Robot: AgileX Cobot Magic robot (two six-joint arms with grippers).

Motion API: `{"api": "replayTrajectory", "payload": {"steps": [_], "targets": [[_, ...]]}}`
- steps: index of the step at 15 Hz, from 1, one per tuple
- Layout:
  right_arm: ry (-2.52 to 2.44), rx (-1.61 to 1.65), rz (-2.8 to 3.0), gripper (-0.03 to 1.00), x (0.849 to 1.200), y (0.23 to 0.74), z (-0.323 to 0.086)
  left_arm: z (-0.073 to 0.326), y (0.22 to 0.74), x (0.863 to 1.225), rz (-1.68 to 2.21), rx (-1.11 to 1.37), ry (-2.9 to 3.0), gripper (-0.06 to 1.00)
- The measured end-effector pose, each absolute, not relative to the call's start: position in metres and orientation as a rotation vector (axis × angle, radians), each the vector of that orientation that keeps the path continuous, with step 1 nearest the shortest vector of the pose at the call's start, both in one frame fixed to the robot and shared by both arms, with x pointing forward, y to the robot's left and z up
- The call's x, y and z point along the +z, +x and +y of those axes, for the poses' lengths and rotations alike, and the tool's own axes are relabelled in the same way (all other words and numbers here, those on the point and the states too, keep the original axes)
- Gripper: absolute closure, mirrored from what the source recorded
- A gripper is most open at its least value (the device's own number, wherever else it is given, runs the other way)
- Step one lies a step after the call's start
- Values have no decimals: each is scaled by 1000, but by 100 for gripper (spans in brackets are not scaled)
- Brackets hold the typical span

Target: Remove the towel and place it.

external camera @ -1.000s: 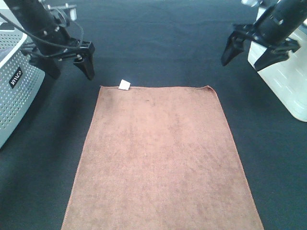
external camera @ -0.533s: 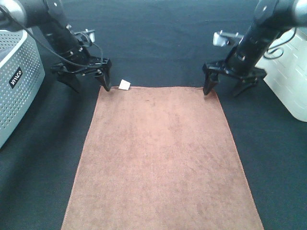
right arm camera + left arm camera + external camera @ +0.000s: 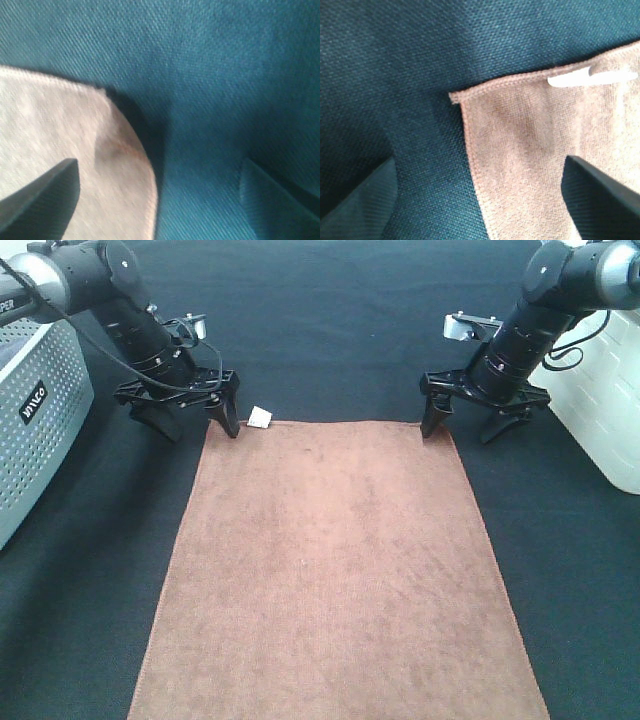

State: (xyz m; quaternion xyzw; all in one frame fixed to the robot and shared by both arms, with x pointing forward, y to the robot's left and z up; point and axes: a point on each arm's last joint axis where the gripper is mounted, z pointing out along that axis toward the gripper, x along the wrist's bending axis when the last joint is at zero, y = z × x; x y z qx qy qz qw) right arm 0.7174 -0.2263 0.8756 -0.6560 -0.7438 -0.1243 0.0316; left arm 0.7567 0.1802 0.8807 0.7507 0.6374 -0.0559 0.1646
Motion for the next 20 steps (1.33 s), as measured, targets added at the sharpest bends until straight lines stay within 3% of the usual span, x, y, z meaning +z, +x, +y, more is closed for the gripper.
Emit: {"api": "replayTrajectory", "payload": {"steps": [8, 12, 16, 17, 18, 19, 20], "targets": [[-1899, -516, -2332, 18, 876, 716, -187, 124, 748, 881, 1679, -192, 2129, 13], [-1901, -501, -2352, 32, 873, 716, -188, 125, 749, 880, 1680, -175, 2139, 24], [-1919, -522, -2358, 60, 870, 719, -188, 129, 749, 876, 1683, -129, 2181, 49], [-1926, -524, -2366, 70, 870, 719, -188, 130, 750, 876, 1683, -114, 2195, 61], [-1923, -497, -2407, 84, 868, 720, -190, 132, 750, 874, 1680, -89, 2218, 83], [-1922, -481, -2429, 93, 868, 720, -192, 133, 750, 874, 1670, -74, 2235, 91], [-1920, -470, -2452, 97, 868, 720, -192, 134, 750, 874, 1665, -62, 2247, 93]]}}
